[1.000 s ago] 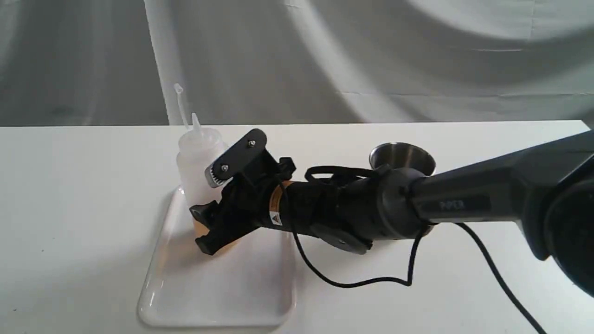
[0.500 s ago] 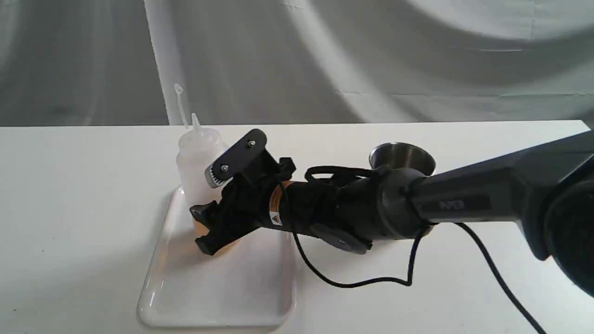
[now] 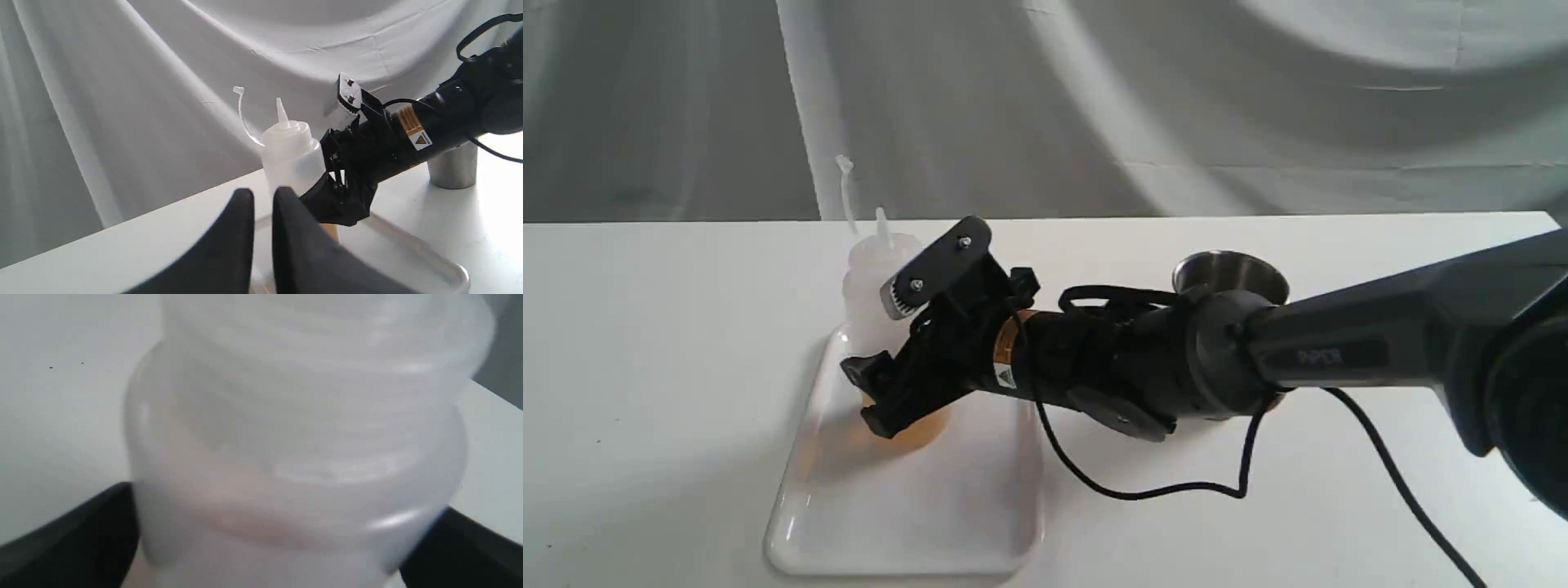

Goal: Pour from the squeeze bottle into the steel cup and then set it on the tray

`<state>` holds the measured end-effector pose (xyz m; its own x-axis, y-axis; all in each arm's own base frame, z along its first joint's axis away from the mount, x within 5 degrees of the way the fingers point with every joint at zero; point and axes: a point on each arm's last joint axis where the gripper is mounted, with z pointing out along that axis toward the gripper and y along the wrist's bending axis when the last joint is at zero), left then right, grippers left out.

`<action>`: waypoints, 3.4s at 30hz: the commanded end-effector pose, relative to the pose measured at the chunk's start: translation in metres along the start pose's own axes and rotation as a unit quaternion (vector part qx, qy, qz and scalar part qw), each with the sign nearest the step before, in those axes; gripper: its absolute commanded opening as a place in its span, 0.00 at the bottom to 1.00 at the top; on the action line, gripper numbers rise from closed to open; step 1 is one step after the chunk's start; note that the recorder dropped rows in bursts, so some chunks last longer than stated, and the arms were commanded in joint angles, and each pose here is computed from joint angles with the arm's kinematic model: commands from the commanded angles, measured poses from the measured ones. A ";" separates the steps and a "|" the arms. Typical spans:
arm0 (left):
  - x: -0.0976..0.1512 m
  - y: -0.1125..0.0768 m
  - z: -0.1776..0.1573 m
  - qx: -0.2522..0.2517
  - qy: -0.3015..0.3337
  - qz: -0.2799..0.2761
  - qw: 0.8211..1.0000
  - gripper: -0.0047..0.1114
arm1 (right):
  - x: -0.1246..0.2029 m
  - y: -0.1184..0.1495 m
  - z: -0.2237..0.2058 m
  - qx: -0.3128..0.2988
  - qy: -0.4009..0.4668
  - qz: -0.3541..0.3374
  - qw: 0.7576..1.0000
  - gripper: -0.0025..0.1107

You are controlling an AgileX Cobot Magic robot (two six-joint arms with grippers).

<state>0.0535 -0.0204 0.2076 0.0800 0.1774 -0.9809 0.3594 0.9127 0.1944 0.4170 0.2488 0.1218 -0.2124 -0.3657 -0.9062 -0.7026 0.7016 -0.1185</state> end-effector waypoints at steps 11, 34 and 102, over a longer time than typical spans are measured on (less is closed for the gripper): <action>0.001 0.000 0.000 0.000 0.001 -0.003 1.000 0.11 | -0.022 -0.001 -0.008 0.002 -0.034 0.000 0.999 0.77; 0.001 0.000 0.000 0.000 0.001 -0.003 1.000 0.11 | -0.164 -0.019 -0.130 0.088 -0.124 -0.026 0.988 0.70; 0.001 0.000 0.000 0.000 0.001 -0.003 1.000 0.11 | -0.173 0.047 -0.484 0.127 -0.063 -0.020 0.990 0.02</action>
<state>0.0535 -0.0204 0.2076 0.0800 0.1774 -0.9809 0.3594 0.9127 0.1944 0.0909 0.0494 0.4737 -0.1481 -0.3255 -0.9339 -0.5219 0.8278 -0.2058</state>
